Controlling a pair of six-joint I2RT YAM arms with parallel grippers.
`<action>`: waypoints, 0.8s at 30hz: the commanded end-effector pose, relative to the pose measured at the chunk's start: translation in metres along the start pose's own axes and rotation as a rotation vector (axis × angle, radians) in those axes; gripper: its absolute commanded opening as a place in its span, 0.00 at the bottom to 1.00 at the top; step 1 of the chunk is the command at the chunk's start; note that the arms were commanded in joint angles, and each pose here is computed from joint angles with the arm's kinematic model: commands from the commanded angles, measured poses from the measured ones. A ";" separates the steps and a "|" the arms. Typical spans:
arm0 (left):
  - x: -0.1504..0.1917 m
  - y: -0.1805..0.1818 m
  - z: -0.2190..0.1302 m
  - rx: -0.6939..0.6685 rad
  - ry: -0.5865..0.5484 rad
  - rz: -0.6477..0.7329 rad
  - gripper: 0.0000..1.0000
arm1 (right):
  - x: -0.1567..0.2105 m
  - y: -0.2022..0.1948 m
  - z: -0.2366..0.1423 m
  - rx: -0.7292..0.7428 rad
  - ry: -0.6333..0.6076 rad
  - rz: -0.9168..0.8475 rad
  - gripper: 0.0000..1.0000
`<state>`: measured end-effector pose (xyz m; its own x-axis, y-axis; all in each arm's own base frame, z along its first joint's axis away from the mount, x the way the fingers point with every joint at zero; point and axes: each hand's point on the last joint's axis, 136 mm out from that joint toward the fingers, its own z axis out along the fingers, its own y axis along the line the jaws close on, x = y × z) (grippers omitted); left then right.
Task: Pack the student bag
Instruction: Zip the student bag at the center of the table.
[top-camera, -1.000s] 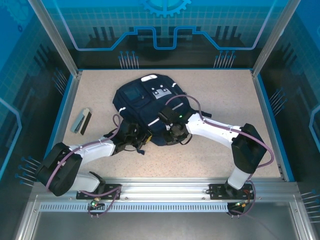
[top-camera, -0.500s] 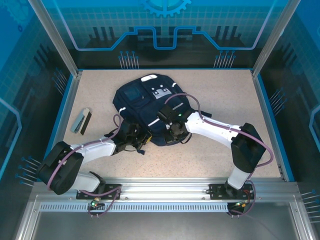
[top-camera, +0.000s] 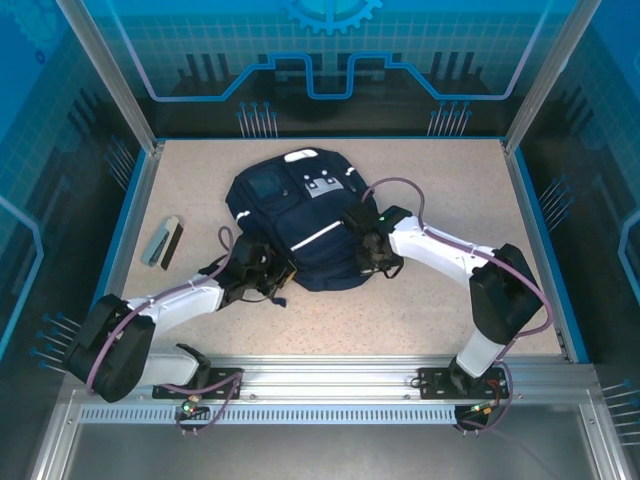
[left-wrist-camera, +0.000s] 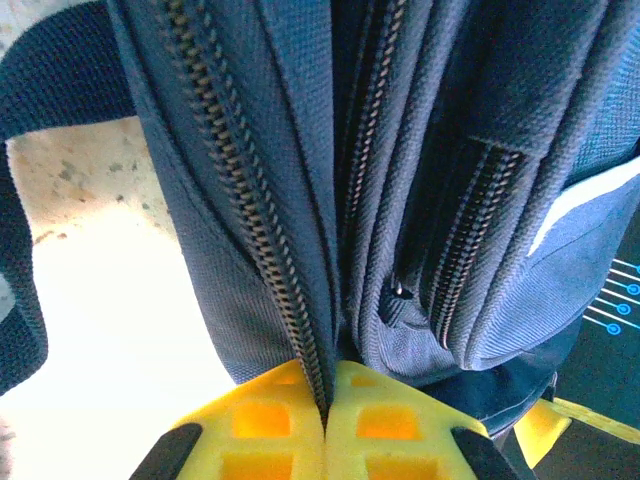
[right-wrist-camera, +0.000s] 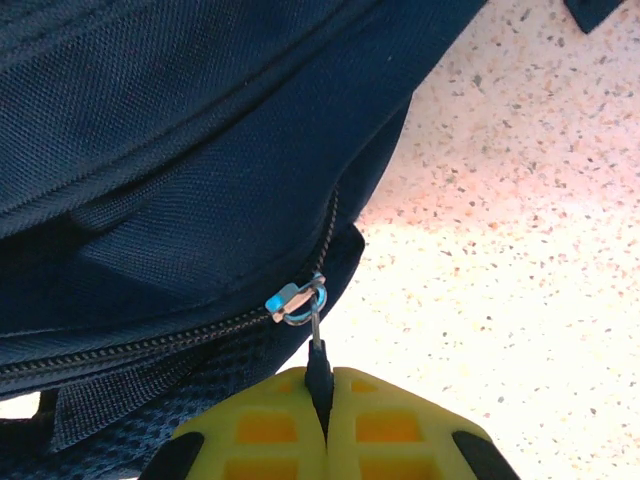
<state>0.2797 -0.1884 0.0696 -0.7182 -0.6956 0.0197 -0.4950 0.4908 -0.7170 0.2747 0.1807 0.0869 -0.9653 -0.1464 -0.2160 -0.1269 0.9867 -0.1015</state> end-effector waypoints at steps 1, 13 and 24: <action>-0.025 0.011 -0.011 -0.071 -0.077 0.038 0.00 | 0.009 0.005 -0.010 -0.072 0.010 -0.052 0.00; -0.095 -0.003 -0.026 -0.131 -0.134 0.108 0.21 | 0.043 0.171 -0.059 -0.749 0.050 -0.256 0.00; -0.087 0.004 -0.073 -0.130 -0.183 -0.026 0.63 | -0.001 0.217 -0.069 -0.771 -0.013 -0.239 0.00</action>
<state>0.3208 -0.0855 0.1098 -0.6187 -0.7700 -0.1561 -0.5489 0.5658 -0.6153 0.2307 0.3724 0.1093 -0.9084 -0.3427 -0.2396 -0.4181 0.7578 0.5009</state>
